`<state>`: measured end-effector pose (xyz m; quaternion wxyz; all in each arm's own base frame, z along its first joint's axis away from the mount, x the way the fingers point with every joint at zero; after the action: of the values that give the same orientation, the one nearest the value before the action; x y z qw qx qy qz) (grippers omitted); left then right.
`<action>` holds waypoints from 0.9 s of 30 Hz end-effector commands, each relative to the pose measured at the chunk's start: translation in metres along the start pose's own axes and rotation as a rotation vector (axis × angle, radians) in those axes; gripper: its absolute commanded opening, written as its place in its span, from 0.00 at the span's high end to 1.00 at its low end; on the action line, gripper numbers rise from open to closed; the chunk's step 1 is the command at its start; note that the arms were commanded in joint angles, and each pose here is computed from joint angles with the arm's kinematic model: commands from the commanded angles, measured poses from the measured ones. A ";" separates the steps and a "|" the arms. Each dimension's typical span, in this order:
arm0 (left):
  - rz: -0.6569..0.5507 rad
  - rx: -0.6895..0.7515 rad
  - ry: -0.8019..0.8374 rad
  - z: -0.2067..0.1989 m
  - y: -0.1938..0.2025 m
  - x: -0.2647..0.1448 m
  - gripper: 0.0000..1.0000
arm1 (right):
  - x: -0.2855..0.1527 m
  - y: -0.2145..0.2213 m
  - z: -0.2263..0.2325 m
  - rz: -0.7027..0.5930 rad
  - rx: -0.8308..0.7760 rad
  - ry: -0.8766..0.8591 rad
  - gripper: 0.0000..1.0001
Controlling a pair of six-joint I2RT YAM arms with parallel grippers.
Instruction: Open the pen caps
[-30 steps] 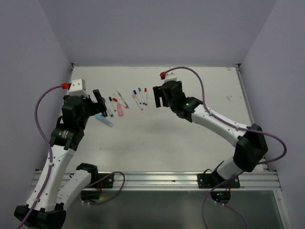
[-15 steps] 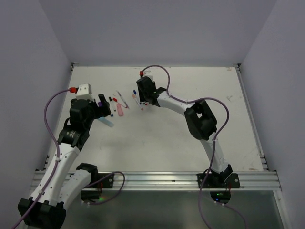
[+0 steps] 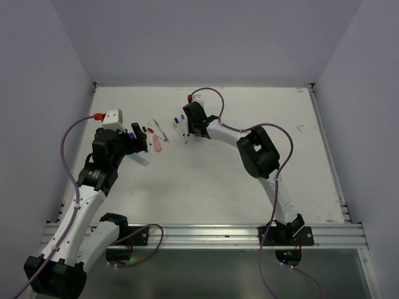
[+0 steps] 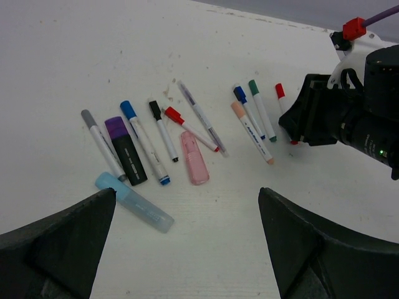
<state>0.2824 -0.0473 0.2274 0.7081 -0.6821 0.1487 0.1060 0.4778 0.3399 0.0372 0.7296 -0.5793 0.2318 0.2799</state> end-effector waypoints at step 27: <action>-0.021 -0.278 0.604 -0.190 -0.052 0.033 0.08 | -0.240 0.004 -0.030 -0.220 0.110 -0.641 1.00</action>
<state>0.3073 -0.2253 0.2219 0.5562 -0.7412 0.3725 -0.0504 0.3028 0.2671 0.1551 0.8028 -0.4772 0.0128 0.3572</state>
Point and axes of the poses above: each gripper's point midway between its finger pads, its own x axis out along the fingers, its own z axis along the line the jaws close on, y = z × x, the point moved 2 cm from there along -x, back along the fingers, and after that the axes turned 15 degrees about x, right-handed, at the moved point
